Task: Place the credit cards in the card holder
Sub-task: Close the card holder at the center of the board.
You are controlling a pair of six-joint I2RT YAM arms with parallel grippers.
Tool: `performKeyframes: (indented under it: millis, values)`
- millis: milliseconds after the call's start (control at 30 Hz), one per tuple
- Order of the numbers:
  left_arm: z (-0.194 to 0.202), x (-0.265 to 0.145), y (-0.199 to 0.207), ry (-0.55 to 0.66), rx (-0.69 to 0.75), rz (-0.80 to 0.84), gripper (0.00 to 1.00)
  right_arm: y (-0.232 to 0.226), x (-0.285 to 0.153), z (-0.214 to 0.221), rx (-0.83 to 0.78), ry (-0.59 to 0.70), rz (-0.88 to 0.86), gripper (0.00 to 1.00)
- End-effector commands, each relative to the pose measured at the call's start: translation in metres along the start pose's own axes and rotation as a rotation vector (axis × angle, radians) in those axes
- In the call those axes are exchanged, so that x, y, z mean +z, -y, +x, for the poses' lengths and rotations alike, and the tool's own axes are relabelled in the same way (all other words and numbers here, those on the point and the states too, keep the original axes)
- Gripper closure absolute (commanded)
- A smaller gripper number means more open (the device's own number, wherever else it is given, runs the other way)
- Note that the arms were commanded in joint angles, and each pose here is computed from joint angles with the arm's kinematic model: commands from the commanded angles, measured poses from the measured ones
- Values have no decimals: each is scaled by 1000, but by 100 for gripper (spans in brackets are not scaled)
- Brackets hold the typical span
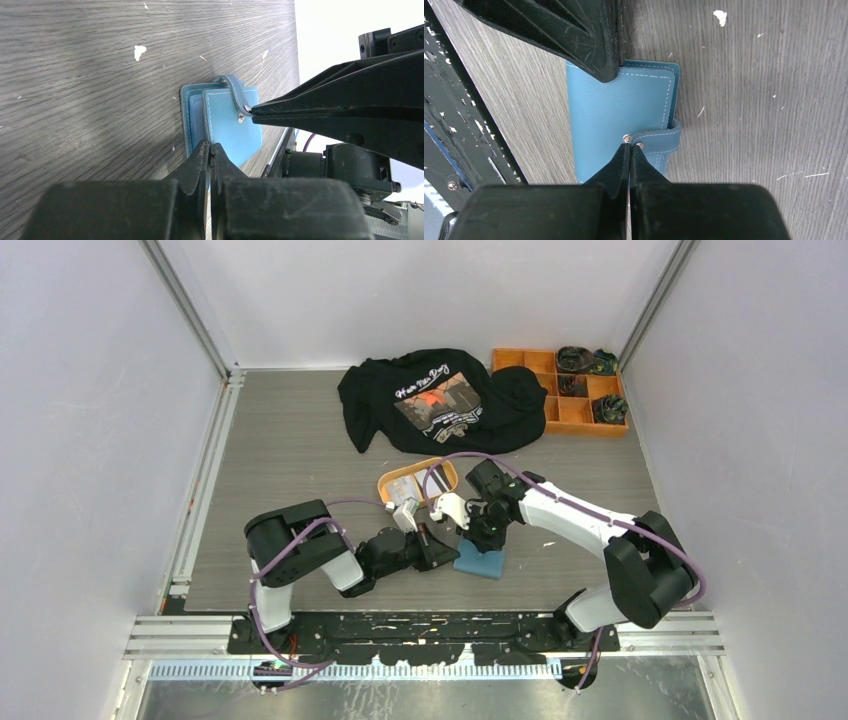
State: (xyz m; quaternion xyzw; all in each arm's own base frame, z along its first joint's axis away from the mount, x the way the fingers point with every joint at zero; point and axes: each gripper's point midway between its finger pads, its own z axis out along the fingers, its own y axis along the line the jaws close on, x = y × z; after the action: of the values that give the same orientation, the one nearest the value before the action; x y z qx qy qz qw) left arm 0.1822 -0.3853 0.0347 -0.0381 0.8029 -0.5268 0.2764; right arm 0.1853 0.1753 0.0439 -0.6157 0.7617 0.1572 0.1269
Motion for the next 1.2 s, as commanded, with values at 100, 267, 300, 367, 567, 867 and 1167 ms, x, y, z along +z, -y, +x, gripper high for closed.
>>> performKeyframes:
  millis: [100, 267, 300, 367, 567, 867, 1167]
  values:
    - [-9, 1, 10, 50, 0, 39, 100, -4, -8, -19, -4, 62, -15, 99]
    - [-9, 1, 11, 50, 1, 41, 100, -6, -7, -17, -11, 50, -28, 99]
    - [-9, 1, 11, 50, 1, 41, 100, -6, -7, -16, -12, 46, -30, 99]
    - [-9, 1, 11, 49, 0, 40, 100, -7, -6, -14, -13, 37, -36, 99]
    - [-9, 1, 11, 49, 2, 40, 100, -8, -3, -9, -18, 8, -45, 99]
    - [-9, 1, 12, 50, 2, 43, 100, -8, 3, -12, -19, 3, -27, 99]
    - [-9, 1, 13, 51, 2, 47, 100, -11, 5, -8, -20, -16, -40, 99]
